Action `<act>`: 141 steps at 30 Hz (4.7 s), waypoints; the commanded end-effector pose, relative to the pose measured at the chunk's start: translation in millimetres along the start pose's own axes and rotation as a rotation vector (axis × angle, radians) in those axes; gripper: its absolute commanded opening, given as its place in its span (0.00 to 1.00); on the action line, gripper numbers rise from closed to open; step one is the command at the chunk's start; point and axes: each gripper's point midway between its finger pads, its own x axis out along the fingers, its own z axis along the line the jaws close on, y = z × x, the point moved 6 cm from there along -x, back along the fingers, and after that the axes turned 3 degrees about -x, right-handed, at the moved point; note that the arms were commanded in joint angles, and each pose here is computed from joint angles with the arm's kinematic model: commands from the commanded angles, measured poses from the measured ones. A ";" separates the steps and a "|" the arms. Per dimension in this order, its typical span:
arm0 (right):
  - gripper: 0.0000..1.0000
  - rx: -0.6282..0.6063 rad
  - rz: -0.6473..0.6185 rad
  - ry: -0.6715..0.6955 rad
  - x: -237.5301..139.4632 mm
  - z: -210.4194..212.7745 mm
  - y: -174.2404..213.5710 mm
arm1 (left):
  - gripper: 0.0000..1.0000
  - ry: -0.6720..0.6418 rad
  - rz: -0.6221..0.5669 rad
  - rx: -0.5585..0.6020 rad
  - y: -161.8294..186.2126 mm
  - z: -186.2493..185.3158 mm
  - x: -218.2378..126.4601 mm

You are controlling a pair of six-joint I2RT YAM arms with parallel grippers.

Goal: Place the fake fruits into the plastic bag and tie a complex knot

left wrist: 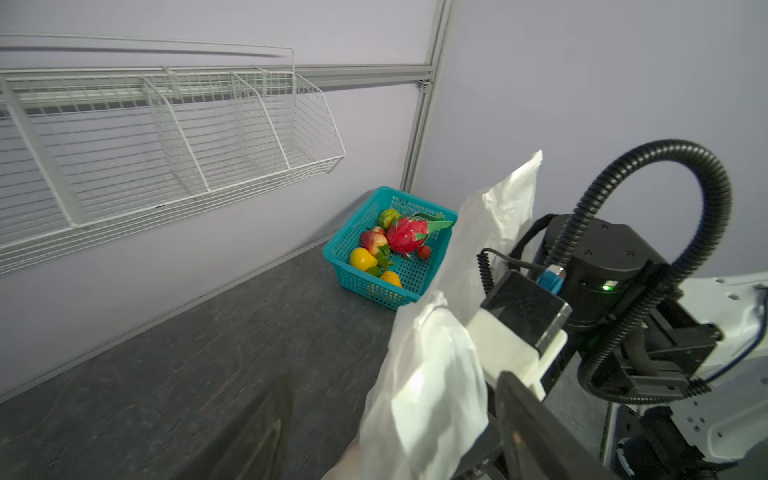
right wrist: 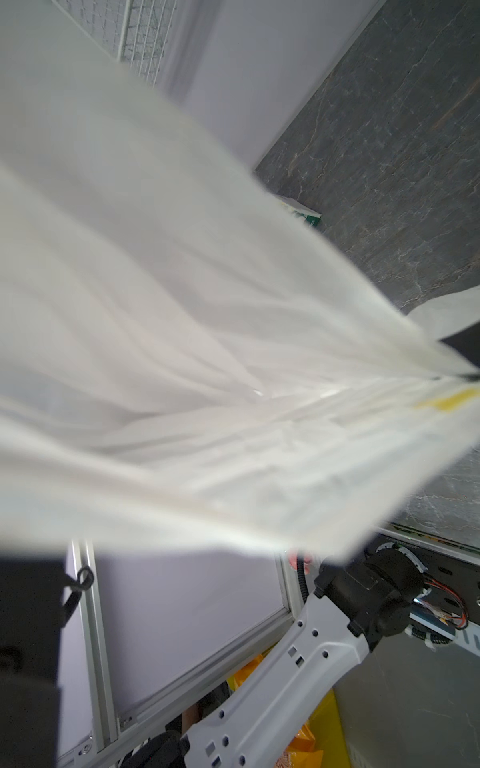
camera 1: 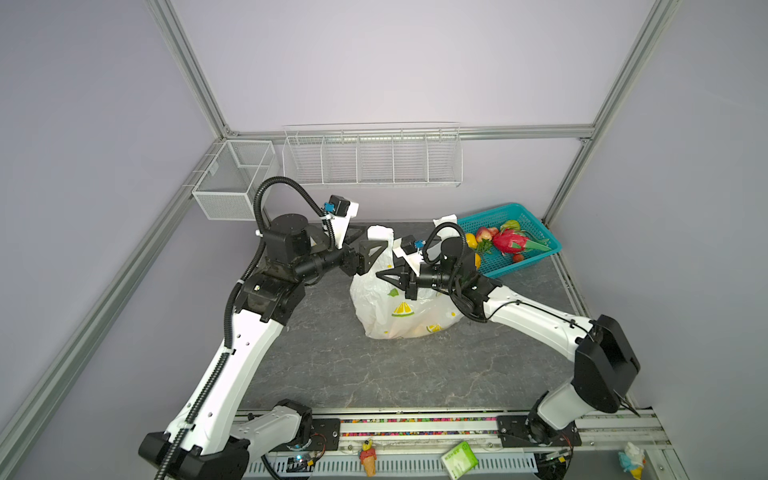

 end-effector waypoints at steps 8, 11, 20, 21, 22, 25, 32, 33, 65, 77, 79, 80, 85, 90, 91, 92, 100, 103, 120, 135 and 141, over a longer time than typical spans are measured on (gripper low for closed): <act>0.14 0.006 0.040 0.008 -17.3 5.6 5.2 | 0.03 0.108 -0.039 -0.088 -9.7 -7.2 6.0; 0.41 0.041 0.062 0.110 -22.6 -0.6 4.0 | 0.00 0.048 -0.069 -0.156 -8.2 -2.3 2.1; 0.94 -0.053 0.019 0.376 -16.7 15.7 -14.2 | 0.00 -0.016 -0.162 -0.339 3.2 1.9 -9.9; 0.96 -0.055 0.007 0.394 -15.6 17.1 -16.2 | 0.00 -0.020 -0.160 -0.351 4.9 2.3 -10.1; 0.97 -0.057 -0.005 0.409 -14.0 19.1 -18.5 | 0.00 -0.027 -0.163 -0.363 5.4 2.5 -11.4; 0.99 -0.073 -0.036 0.448 -7.6 24.4 -23.6 | 0.00 -0.038 -0.172 -0.389 7.8 2.8 -14.2; 0.98 -0.126 -0.103 0.568 11.9 24.1 -30.7 | 0.00 -0.043 -0.196 -0.448 6.2 0.0 -21.5; 0.98 -0.127 -0.112 0.588 14.4 23.6 -33.6 | 0.00 -0.044 -0.200 -0.456 6.4 -0.2 -22.5; 0.31 -0.042 -0.005 0.845 52.0 -25.3 75.6 | 0.00 -0.182 -0.264 -0.644 2.0 17.2 -27.1; 0.47 -0.019 0.110 0.806 51.7 -34.1 106.8 | 0.00 -0.196 -0.280 -0.604 -10.9 13.0 -36.7; 0.47 -0.018 0.117 0.799 52.8 -35.2 107.9 | 0.00 -0.196 -0.273 -0.610 -8.8 14.6 -34.2; 0.46 -0.017 0.120 0.797 53.0 -36.4 107.7 | 0.00 -0.195 -0.271 -0.612 -7.6 14.9 -33.6; 0.31 -0.013 0.121 0.756 50.3 -36.8 100.7 | 0.00 -0.226 -0.265 -0.605 -3.3 20.4 -31.5; 0.16 -0.017 0.118 0.699 43.6 -30.0 85.3 | 0.00 -0.253 -0.261 -0.589 -2.5 28.2 -30.0; 0.16 -0.016 0.121 0.686 43.4 -29.1 83.8 | 0.00 -0.257 -0.259 -0.581 -2.7 29.5 -29.3; 0.16 -0.015 0.128 0.673 43.6 -27.4 82.8 | 0.00 -0.259 -0.258 -0.572 -3.8 30.0 -29.4; 0.86 -0.037 0.190 0.576 29.3 -11.0 63.9 | 0.00 -0.268 -0.232 -0.496 -7.0 32.1 -25.0; 0.97 -0.066 0.234 0.561 17.6 -4.0 51.5 | 0.00 -0.276 -0.223 -0.480 -7.1 34.2 -24.0; 0.91 -0.167 0.331 0.380 -24.0 44.5 -38.5 | 0.00 -0.266 -0.182 -0.421 -7.6 34.2 -21.8; 0.95 -0.110 0.350 0.297 -133.5 94.3 -66.6 | 0.00 -0.263 -0.174 -0.422 -8.0 35.7 -20.2; 0.99 0.030 0.346 0.452 -164.1 49.8 -40.4 | 0.00 -0.251 -0.170 -0.430 -8.4 34.9 -18.6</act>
